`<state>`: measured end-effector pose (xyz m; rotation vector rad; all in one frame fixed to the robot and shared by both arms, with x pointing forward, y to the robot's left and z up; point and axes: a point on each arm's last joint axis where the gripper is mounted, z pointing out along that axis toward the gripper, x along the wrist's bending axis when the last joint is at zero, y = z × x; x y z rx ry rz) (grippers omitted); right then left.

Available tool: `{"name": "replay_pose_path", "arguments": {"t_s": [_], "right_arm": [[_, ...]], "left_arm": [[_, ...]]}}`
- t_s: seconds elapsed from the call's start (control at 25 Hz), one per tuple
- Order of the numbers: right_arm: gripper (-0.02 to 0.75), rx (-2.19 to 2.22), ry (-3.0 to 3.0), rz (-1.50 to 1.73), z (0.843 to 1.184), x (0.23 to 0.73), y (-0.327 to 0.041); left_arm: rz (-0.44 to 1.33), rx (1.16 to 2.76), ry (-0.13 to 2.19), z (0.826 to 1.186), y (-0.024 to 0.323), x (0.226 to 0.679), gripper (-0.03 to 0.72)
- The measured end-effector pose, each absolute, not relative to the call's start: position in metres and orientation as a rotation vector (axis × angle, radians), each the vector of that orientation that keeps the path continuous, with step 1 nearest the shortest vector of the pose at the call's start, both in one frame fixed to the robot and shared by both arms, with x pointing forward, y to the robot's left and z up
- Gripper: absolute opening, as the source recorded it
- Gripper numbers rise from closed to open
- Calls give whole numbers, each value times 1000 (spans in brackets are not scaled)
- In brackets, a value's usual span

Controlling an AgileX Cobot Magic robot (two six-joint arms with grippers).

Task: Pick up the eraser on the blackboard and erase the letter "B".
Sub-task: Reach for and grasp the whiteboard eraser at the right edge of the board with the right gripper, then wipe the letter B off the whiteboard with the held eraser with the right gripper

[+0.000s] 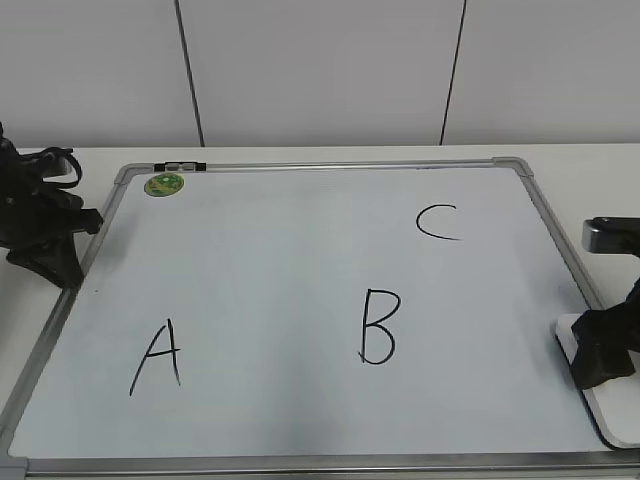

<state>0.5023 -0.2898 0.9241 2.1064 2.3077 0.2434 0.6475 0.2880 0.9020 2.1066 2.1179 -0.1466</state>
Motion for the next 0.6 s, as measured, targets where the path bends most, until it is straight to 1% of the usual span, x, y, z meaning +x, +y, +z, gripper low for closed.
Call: {"name": "replay_pose_path", "arguments": {"t_s": [0.16, 0.48, 0.6], "right_arm": [[565, 2096, 2302, 254, 928, 502, -290], [565, 2060, 2282, 304, 947, 497, -290], [565, 2041, 2324, 300, 953, 495, -283]], "left_arm": [[-147, 2107, 2118, 902, 288, 648, 13], [-147, 2107, 2118, 902, 288, 648, 13], [-147, 2107, 2118, 902, 288, 648, 13]]}}
